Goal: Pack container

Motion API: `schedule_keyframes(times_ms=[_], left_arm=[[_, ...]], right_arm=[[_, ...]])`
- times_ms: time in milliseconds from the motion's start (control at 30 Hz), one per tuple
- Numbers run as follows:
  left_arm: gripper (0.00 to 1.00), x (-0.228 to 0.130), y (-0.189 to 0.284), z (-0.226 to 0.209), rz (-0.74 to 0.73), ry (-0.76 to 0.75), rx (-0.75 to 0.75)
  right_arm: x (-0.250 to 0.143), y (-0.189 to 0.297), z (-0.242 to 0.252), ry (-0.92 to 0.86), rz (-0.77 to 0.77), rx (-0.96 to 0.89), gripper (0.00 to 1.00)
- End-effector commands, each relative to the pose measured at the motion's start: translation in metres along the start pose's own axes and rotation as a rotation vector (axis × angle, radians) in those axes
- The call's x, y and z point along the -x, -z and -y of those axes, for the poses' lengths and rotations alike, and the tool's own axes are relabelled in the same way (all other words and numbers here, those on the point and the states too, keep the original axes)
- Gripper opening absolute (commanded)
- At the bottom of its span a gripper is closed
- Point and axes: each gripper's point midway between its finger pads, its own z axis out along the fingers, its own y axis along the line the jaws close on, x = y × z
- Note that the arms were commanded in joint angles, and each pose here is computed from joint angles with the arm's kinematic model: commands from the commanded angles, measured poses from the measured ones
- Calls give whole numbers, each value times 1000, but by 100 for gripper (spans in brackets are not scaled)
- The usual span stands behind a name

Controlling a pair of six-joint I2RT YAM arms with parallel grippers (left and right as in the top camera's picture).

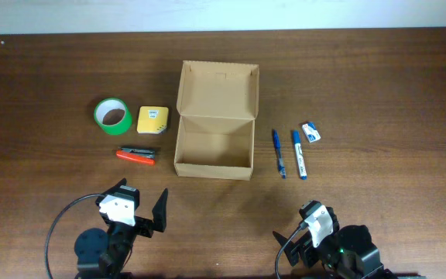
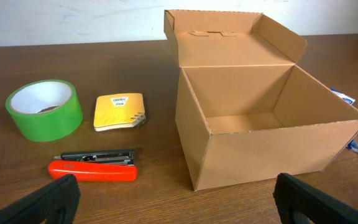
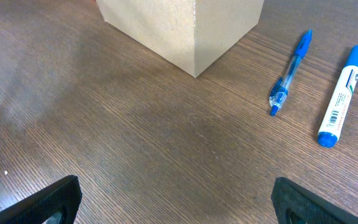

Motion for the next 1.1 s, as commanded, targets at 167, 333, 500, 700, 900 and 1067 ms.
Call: schedule_keyframes(times_ms=[167, 333, 500, 700, 900, 1067], left_arm=[[99, 1, 0, 0, 8, 7, 1], [99, 0, 0, 2, 7, 8, -12], [100, 0, 1, 18, 5, 11, -105], [100, 0, 4, 23, -36, 68, -127], [99, 31, 9, 20, -48, 72, -100], [100, 57, 7, 13, -117, 92, -64]], right_arm=[[0, -1, -3, -2, 8, 15, 99], [0, -1, -3, -2, 8, 15, 99], [0, -1, -3, -2, 8, 15, 99], [0, -1, -3, -2, 8, 15, 99], [0, -1, -3, -2, 8, 15, 99], [0, -1, -3, -2, 8, 15, 99]])
